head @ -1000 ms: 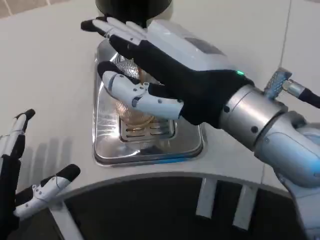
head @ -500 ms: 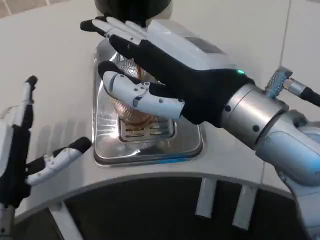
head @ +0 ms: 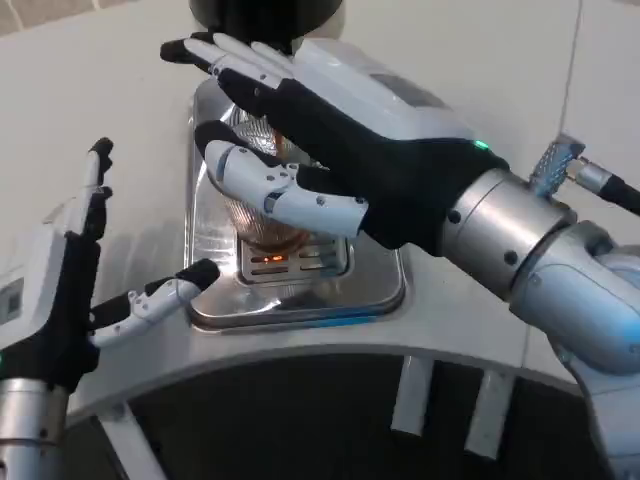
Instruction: Grasp the cup under the faucet to collect the drink, then remove the cup.
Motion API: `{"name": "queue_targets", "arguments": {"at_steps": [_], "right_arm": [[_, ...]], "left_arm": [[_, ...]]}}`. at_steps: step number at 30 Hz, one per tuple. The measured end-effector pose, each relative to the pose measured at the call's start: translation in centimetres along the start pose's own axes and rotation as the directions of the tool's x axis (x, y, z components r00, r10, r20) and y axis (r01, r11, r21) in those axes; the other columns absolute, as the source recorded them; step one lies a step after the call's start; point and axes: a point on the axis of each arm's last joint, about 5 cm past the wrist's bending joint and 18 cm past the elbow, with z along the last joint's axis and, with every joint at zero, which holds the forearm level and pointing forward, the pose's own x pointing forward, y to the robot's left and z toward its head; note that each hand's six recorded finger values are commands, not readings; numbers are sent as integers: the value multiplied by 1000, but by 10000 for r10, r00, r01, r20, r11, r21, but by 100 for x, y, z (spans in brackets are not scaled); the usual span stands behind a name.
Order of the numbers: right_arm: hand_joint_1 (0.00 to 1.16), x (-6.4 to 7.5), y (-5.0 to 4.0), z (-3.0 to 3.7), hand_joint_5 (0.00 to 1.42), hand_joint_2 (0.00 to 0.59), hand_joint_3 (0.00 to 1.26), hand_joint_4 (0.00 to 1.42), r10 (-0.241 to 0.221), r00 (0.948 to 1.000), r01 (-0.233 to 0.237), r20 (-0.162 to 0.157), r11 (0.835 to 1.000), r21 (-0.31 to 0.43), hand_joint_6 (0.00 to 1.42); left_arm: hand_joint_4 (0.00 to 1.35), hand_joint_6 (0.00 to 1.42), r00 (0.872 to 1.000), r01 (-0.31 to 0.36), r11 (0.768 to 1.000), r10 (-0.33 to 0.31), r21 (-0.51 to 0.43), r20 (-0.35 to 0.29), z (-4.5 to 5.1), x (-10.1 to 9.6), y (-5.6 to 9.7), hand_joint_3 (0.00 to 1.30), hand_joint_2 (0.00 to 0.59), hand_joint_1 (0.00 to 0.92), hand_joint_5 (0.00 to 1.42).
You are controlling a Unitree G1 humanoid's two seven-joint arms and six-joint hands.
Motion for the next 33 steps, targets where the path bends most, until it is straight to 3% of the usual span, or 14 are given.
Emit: {"name": "queue_targets", "arguments": {"at_steps": [12, 20, 28, 33], "right_arm": [[0, -1, -9, -8, 0, 586, 64, 0, 22, 10000, -22, -39, 10000, 22, 0], [0, -8, -28, -76, 0, 586, 61, 0, -4, 10000, 5, -69, 9999, 103, 0], [0, -50, -5, -129, 0, 586, 55, 0, -448, 9989, 452, -130, 9986, 288, 0], [0, -119, 0, -161, 0, 586, 53, 0, -1110, 9930, 1127, -402, 9928, 406, 0]], "left_arm": [[0, 173, 10000, 36, 9974, -38, -713, -38, 62, 148, -99, 33, 33, 187, 188], [0, 183, 9993, 378, 9948, -378, -947, 16, 106, 195, -198, 79, 37, 191, 190], [0, 184, 9986, 523, 9932, -514, -1045, 112, 128, 222, -241, 90, 37, 192, 200], [0, 184, 9979, 638, 9911, -619, -1170, 199, 124, 212, -263, 86, 37, 192, 204]]}}
